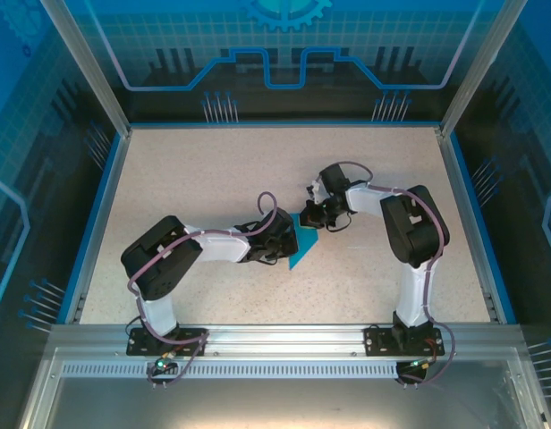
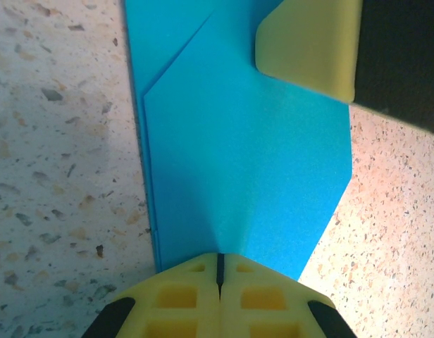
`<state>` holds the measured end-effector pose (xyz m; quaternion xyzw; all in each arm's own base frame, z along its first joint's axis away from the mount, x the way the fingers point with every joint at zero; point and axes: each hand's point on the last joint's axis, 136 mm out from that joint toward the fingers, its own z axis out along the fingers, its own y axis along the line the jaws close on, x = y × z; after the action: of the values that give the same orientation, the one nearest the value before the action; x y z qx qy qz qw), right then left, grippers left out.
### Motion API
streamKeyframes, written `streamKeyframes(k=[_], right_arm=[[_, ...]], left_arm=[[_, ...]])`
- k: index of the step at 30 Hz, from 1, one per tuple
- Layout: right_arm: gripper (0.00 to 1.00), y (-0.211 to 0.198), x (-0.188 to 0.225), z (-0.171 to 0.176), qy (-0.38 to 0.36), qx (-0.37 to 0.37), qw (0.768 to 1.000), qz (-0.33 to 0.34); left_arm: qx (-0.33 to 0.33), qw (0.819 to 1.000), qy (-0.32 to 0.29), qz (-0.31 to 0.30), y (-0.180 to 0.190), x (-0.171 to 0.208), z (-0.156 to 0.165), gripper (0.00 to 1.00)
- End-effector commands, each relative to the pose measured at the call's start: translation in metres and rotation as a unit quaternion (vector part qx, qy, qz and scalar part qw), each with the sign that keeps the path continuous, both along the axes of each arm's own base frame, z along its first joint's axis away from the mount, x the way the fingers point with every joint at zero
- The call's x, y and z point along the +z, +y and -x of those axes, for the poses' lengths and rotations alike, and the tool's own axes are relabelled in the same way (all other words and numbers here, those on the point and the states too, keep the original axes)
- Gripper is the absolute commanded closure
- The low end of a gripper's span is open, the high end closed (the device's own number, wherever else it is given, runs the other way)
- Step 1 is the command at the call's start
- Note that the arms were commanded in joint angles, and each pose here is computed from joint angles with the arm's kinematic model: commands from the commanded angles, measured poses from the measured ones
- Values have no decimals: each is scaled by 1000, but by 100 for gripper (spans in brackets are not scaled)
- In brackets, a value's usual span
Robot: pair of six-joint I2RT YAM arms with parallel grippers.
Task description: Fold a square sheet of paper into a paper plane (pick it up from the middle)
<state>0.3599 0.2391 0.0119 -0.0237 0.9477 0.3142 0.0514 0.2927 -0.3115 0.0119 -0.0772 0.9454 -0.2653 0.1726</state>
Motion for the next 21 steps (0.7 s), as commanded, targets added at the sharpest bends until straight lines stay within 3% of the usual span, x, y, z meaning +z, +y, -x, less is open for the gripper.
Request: streamKeyframes(k=[1,12,17,21], right_arm=[[100,-33,-9,-44,-47,-47,997,45],[100,-43,-10,-64,-45,-57,996,58],[99,-45,25,-76,-87,-63,992,61],[96,-46,60,-65,-127,-64,988,62]], left_arm=[[-20,982,138,-128,58,-73,67,100],[-21,982,138,-129,58,-72,67,100],[-21,984,130,-123,53,-67,62,100],[-21,986,119,-111,46,-58,56,100]])
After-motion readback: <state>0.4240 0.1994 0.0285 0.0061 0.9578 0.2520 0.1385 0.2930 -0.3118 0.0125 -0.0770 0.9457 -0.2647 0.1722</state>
